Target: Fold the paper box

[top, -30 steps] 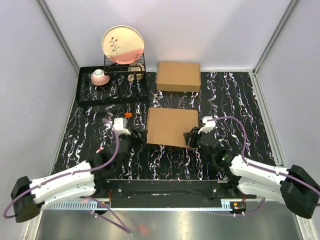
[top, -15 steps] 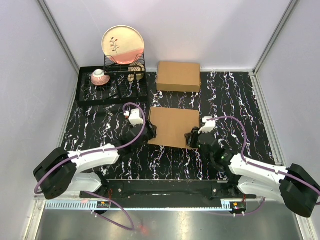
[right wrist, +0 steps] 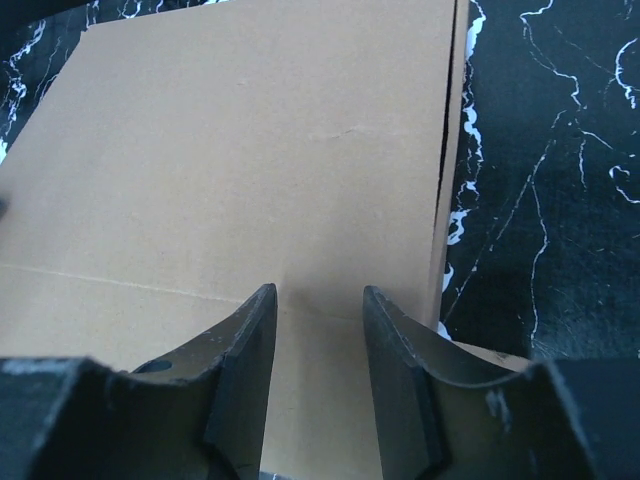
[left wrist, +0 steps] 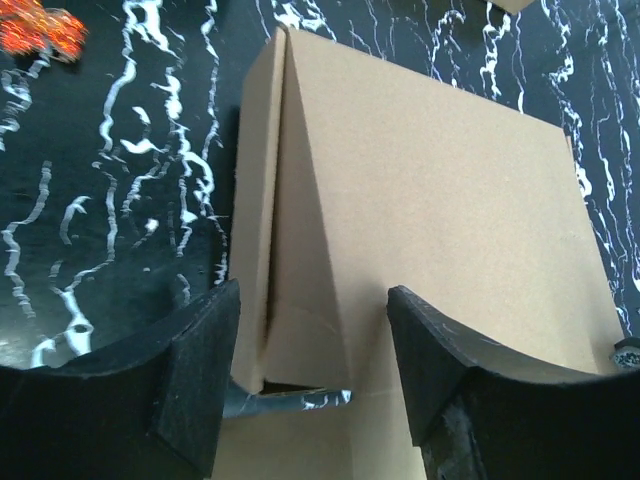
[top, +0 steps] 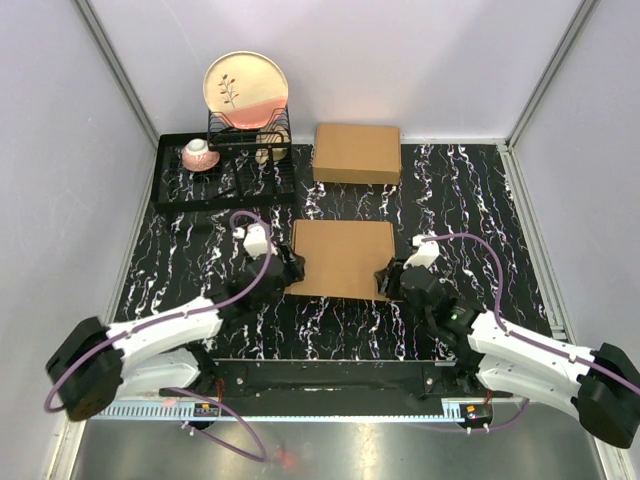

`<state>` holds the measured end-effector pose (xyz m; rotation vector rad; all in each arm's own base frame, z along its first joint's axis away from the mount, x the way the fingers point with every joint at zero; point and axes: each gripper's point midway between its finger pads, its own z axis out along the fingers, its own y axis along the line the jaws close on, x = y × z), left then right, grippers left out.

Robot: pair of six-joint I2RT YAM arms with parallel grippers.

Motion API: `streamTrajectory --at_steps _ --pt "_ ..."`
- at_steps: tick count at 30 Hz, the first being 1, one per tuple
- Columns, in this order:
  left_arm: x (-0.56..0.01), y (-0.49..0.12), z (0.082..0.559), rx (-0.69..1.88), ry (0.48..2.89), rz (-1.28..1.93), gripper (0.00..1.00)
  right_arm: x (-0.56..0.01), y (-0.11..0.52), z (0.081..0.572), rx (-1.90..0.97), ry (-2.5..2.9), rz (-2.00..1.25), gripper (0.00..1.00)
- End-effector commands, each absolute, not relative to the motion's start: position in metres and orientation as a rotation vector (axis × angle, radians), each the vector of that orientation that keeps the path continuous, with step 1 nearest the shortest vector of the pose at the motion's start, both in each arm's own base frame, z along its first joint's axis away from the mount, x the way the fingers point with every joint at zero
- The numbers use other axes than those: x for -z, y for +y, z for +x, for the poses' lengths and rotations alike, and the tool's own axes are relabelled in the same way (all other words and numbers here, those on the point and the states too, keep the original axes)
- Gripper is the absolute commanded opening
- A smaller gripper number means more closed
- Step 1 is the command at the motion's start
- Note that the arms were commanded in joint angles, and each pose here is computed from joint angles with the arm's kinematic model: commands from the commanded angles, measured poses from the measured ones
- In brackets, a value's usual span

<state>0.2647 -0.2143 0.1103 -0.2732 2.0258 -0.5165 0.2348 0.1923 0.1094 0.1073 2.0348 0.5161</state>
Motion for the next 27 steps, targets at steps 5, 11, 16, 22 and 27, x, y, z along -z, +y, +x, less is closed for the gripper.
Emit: streamTrajectory --at_steps 5,11,16,22,27 --pt "-0.132 -0.154 0.279 0.298 1.993 -0.342 0.66 -0.112 0.182 0.236 -0.426 2.050 0.096 0.47" --pt "-0.084 -0.170 0.291 0.332 2.134 -0.405 0.47 -0.104 0.188 0.238 -0.432 2.067 0.083 0.46" --pt "-0.064 -0.200 0.289 0.462 2.221 -0.365 0.14 -0.103 0.189 0.237 -0.439 2.069 0.078 0.44" --pt "-0.078 -0.213 0.280 0.612 2.145 -0.338 0.06 -0.101 0.190 0.237 -0.445 2.063 0.077 0.44" --pt "-0.059 -0.201 0.270 0.505 2.227 -0.268 0.06 -0.098 0.195 0.239 -0.454 2.072 0.074 0.43"
